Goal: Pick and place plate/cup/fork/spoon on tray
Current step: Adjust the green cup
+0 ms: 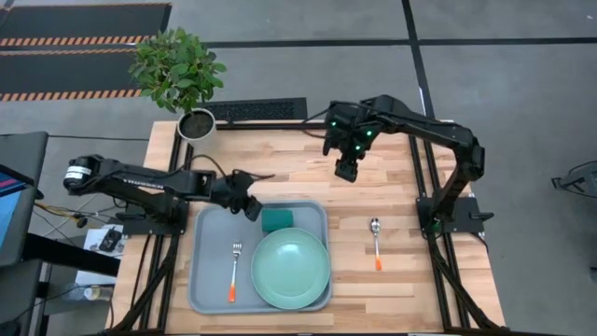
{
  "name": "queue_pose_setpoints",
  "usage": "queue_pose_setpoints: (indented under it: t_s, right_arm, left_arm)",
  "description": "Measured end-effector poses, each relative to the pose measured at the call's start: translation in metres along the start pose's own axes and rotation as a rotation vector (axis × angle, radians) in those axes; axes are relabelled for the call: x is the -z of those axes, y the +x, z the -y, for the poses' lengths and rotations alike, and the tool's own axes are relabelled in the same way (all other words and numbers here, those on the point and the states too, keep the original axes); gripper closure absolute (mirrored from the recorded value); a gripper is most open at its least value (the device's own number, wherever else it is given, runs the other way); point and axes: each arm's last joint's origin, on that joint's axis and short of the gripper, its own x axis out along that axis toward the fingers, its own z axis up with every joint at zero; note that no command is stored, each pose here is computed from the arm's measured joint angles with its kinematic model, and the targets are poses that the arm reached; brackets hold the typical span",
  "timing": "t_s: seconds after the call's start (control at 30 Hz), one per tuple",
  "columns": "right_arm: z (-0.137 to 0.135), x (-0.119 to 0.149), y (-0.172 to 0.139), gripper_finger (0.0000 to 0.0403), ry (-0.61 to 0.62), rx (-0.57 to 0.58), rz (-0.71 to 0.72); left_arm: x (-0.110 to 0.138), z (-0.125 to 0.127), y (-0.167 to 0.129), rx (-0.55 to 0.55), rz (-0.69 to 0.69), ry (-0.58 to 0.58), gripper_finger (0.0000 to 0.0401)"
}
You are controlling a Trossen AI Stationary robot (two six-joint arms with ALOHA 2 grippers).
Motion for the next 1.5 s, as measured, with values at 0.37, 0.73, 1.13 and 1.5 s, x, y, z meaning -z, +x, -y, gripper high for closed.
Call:
queue_pose_setpoints:
  t_s: [0.37, 0.73, 1.13, 1.5]
  right_arm:
    - [0.009, 0.015, -0.035, 0.0163, -0.014, 0.018, 0.113]
    - [0.008, 0.021, -0.046, 0.0163, -0.051, 0.022, 0.147]
    - [0.008, 0.021, -0.046, 0.0163, -0.089, 0.025, 0.146]
    - [0.008, 0.021, -0.045, 0.0163, -0.096, 0.025, 0.145]
  left_arm:
    - [0.024, 0.004, 0.01, 0.051, 0.091, -0.221, 0.0246]
    - [0.041, 0.009, 0.024, 0.008, 0.055, -0.335, 0.024]
    - [0.037, 0.011, 0.039, 0.033, 0.07, -0.329, 0.0318]
    - [0.006, 0.028, 0.03, 0.09, 0.189, -0.254, 0.0399]
